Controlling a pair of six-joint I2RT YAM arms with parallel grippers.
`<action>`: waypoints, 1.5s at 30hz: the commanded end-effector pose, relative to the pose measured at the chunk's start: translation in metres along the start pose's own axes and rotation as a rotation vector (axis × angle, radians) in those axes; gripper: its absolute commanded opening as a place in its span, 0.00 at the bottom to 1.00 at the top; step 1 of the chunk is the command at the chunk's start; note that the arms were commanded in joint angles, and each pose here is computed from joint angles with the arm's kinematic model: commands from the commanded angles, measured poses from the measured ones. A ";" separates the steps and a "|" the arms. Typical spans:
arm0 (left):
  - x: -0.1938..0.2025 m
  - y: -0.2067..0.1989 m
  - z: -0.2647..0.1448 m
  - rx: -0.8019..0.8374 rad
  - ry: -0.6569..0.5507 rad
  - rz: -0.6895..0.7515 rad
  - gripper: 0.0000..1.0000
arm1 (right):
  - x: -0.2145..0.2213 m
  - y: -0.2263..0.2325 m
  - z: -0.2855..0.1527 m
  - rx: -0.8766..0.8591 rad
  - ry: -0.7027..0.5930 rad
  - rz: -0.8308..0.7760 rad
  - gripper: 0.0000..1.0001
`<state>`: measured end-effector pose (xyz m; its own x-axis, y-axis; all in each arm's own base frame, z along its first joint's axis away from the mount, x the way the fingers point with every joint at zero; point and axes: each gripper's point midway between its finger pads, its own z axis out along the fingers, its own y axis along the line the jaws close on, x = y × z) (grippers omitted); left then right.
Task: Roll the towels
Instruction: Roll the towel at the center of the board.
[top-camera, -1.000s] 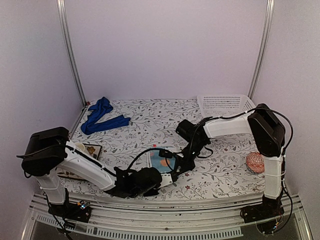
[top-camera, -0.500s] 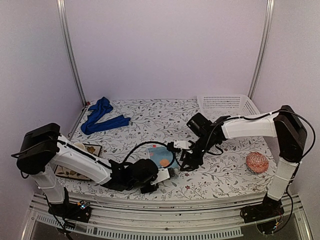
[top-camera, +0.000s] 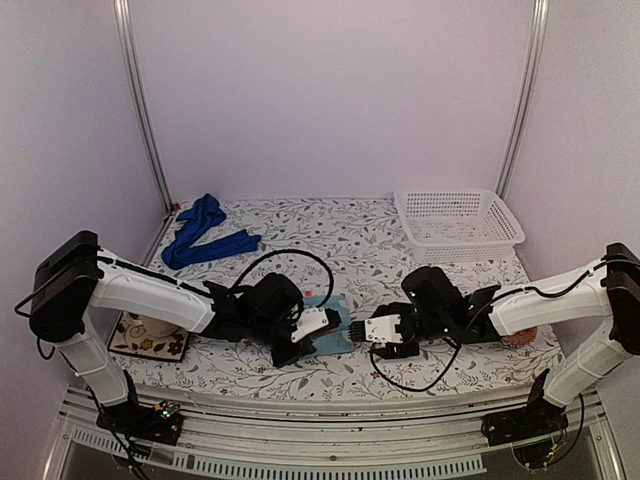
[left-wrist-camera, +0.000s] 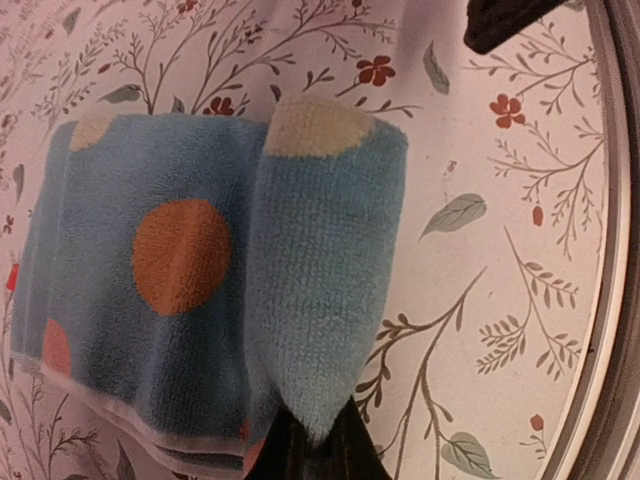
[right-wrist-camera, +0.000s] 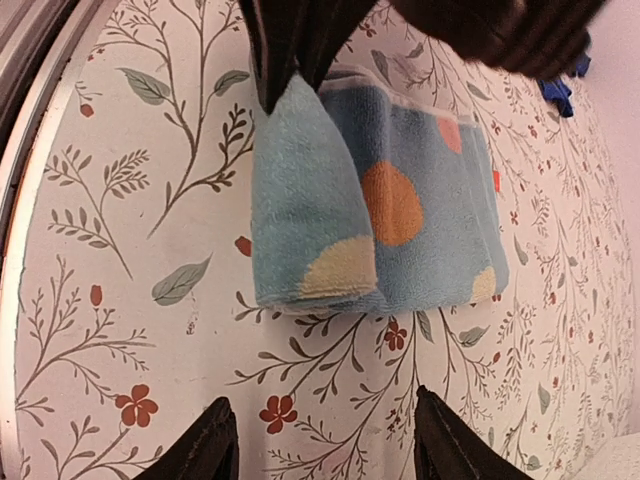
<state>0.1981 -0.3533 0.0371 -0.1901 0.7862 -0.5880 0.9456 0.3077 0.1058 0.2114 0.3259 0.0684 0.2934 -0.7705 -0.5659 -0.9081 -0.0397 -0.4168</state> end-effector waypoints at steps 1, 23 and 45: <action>0.006 -0.011 0.009 0.141 0.058 -0.072 0.00 | -0.039 -0.019 -0.017 0.214 -0.129 -0.185 0.61; 0.010 -0.001 0.021 0.223 0.084 -0.155 0.00 | -0.031 0.004 0.054 0.237 0.015 -0.370 0.62; 0.006 0.014 -0.006 0.106 -0.008 -0.175 0.40 | -0.026 0.024 0.059 0.002 0.051 -0.198 0.06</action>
<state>0.2023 -0.3576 0.0278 -0.3389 0.7458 -0.5736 0.9364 0.3263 -0.1290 0.2102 0.3870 0.0317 0.5121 -0.7707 -0.3793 -0.7499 -0.1858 -0.6349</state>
